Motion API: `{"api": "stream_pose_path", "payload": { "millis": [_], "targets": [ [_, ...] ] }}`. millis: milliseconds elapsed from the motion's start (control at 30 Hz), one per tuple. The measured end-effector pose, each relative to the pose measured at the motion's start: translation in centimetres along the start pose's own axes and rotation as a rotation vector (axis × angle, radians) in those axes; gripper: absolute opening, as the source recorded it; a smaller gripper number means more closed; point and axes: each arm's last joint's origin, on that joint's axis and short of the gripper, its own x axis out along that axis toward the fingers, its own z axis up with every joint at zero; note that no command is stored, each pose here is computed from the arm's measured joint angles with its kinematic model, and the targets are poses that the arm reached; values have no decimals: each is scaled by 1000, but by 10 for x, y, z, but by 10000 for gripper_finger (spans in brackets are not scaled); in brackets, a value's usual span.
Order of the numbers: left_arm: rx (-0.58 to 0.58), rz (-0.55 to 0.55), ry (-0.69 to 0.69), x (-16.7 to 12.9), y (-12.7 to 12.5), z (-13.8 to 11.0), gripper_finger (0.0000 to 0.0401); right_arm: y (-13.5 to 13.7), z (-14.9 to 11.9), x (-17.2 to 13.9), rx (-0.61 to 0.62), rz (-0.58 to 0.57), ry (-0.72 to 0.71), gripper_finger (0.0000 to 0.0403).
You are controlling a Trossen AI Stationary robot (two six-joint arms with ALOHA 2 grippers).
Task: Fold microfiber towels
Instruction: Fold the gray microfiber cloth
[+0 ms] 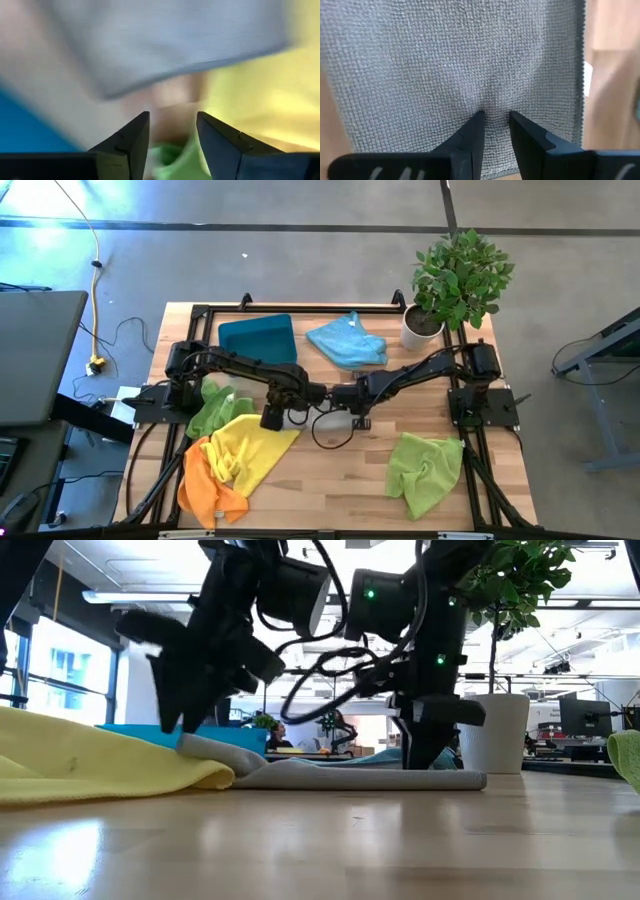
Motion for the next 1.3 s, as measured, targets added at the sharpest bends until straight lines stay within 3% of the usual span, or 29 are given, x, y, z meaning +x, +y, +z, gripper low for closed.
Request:
{"api": "stream_pose_path", "payload": {
  "millis": [233,533,733,900,1100,1300],
  "targets": [
    [-9,-81,-66,7,-4,6,139,-13,-9,2,-7,-37,99,87],
    [-18,-137,26,35,-19,-4,127,-15,-17,2,-43,-74,174,87],
    [17,-231,1,22,-38,-7,121,-15,-15,2,-54,-72,160,87],
    [93,-179,-218,-11,-43,1,119,-15,-14,3,-55,-72,146,87],
    [50,69,-534,-25,-28,28,119,-15,-13,3,-52,-72,133,87],
    [-69,144,-577,-13,-2,31,119,-15,-13,2,-33,-67,134,87]
  ]
}}
